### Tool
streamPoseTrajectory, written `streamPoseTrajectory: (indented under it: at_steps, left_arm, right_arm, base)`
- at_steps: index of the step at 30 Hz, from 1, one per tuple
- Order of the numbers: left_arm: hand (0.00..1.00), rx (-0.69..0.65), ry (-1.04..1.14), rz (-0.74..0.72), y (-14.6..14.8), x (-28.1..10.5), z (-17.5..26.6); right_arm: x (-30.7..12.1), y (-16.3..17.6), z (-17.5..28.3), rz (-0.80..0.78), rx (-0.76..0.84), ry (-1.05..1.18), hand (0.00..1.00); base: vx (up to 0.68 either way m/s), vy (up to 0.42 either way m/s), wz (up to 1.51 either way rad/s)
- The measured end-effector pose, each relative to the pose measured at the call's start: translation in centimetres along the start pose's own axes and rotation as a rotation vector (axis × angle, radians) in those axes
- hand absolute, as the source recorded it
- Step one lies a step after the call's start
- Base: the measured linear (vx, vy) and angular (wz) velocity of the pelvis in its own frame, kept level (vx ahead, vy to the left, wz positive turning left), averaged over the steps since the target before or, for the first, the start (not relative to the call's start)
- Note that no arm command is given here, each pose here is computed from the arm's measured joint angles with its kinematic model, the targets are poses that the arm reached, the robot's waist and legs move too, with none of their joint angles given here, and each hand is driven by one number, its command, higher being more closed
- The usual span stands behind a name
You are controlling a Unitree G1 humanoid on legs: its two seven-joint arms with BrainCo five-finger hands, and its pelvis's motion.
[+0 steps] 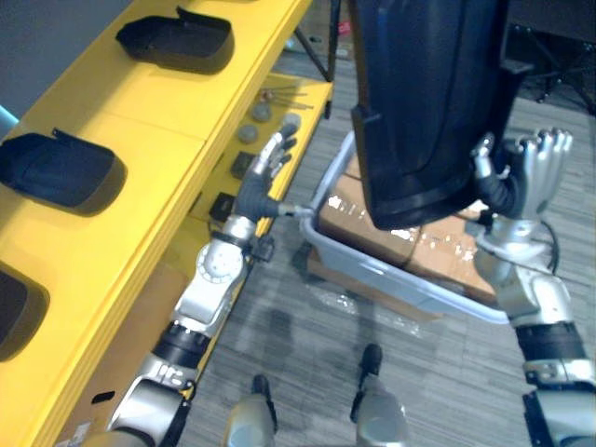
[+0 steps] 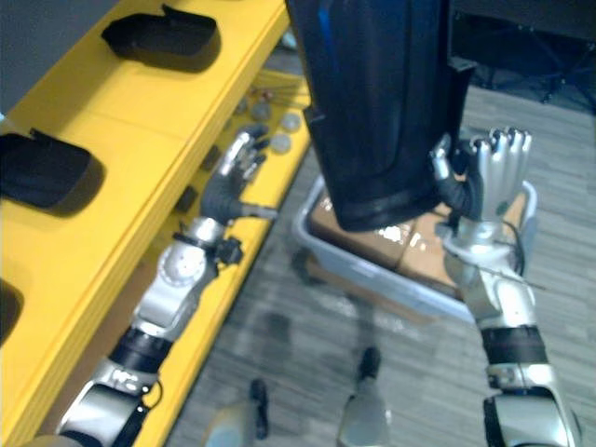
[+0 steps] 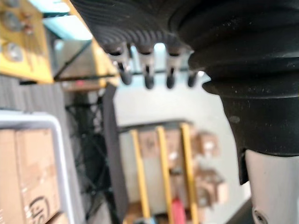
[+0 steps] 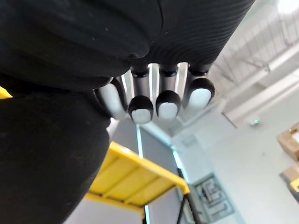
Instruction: Walk over and take plastic housings, then place them on the shelf
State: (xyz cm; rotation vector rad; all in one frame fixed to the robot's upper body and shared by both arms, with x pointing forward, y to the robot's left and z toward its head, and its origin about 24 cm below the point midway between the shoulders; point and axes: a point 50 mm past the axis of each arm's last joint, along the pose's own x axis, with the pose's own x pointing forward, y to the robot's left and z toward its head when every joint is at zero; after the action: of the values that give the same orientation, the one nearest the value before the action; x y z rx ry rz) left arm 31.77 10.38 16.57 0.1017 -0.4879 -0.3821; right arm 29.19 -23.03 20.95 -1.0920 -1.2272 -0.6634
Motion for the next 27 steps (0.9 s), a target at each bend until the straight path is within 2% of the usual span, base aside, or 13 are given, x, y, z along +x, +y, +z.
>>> streamPoseTrajectory:
  at_steps: [4,12,27]
  left_arm:
    - [0.00,-0.010,0.033,-0.024,-0.6,-0.1,-0.5]
    - [0.00,-0.159,0.013,-0.025,-0.9,0.7,0.1]
    - [0.00,-0.198,0.021,-0.001,-0.6,0.9,-0.4]
  right_arm:
    - [-0.2,0.3,0.4,0.022,0.008,-0.026,1.00]
    - [-0.6,1.1,1.4,0.069,0.035,-0.067,1.00]
    - [-3.1,2.4,2.6,0.193,0.076,-0.068,1.00]
  base:
    - [-0.02,0.004,-0.02]
    - [0.00,0.000,0.00]
    - [0.00,0.000,0.00]
